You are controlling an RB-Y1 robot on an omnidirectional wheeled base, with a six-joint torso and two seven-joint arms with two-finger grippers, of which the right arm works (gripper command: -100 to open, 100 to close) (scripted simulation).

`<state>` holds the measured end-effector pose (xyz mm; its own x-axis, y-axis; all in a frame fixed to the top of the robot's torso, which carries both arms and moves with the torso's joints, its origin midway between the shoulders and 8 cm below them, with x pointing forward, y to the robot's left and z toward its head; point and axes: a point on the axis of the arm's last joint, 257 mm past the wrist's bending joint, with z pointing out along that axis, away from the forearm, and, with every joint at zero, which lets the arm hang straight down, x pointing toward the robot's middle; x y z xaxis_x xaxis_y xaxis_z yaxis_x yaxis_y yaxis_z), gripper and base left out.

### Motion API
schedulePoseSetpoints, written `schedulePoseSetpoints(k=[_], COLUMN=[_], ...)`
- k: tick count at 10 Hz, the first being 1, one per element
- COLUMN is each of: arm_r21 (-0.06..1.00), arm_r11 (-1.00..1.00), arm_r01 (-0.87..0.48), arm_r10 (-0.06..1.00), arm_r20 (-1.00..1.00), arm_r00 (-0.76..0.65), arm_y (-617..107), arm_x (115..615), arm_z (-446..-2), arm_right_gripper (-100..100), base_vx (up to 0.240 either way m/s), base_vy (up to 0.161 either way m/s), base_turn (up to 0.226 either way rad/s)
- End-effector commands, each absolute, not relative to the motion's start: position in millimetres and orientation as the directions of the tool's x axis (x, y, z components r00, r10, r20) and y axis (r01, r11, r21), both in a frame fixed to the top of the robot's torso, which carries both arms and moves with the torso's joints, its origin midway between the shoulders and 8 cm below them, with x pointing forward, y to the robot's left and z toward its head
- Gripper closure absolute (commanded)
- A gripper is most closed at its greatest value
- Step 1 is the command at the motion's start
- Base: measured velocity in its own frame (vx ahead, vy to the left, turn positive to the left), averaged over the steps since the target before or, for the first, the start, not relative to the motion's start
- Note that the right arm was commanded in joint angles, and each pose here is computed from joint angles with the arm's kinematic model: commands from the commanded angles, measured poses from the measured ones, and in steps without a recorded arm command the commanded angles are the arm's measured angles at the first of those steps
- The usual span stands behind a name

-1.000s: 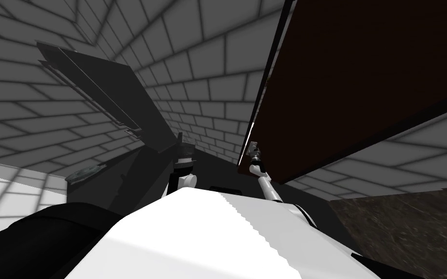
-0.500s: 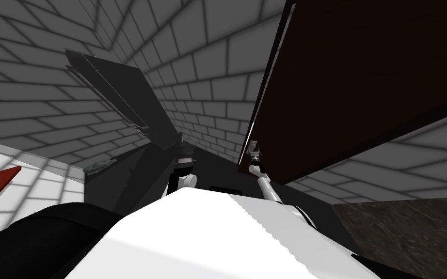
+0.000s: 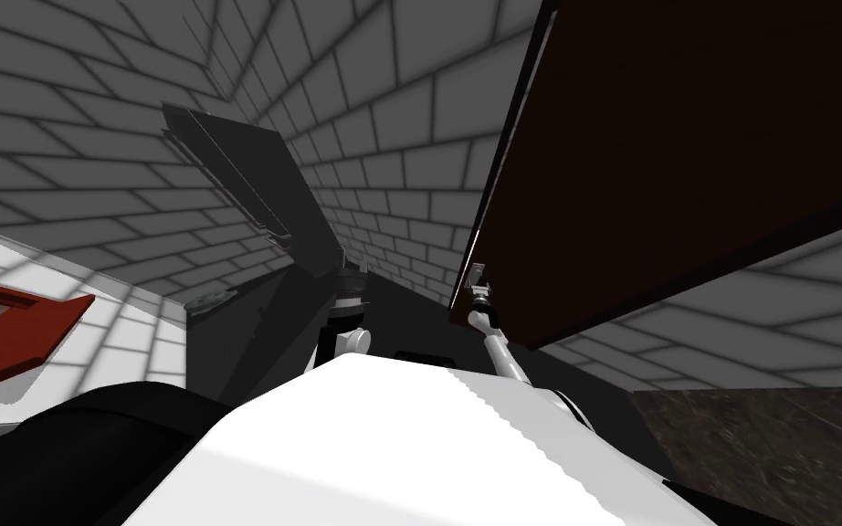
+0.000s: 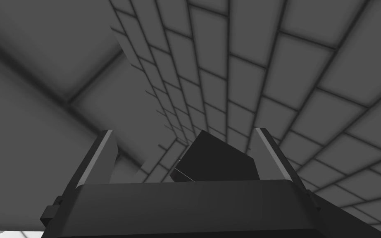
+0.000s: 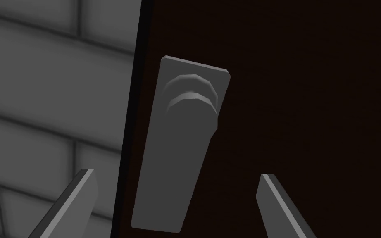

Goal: Pull the door open

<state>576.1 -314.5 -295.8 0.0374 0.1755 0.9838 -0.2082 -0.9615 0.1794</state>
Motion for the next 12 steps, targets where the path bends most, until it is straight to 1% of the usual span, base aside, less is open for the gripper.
schedulePoseSetpoints(k=[1, 4, 5, 6, 9, 12], arm_r21=[0.103, 0.006, 0.030, 0.023, 0.023, 0.022], arm_r11=[-0.970, -0.973, -0.973, -0.968, -0.959, -0.948], arm_r01=[-0.218, -0.229, -0.227, -0.249, -0.282, -0.316], arm_r10=[0.101, 0.006, 0.029, 0.022, 0.021, 0.021], arm_r20=[0.995, 1.000, 1.000, 1.000, 1.000, 1.000], arm_r00=[0.022, 0.001, 0.007, 0.007, 0.008, 0.006], arm_y=[-314.6, -314.5, -314.7, -337.3, -372.8, -409.2], arm_x=[574.5, 572.3, 572.9, 568.0, 559.8, 550.5], arm_z=[-295.8, -296.1, -296.3, -298.2, -299.5, -298.5], arm_right_gripper=[-100, -100, -100, -100, -100, -100], base_vx=[-0.101, -0.076, -0.036, 0.105, 0.170, 0.116], base_vy=[-0.047, -0.031, -0.013, 0.024, 0.020, -0.001], base_turn=[0.063, 0.062, 0.011, 0.154, 0.131, 0.113])
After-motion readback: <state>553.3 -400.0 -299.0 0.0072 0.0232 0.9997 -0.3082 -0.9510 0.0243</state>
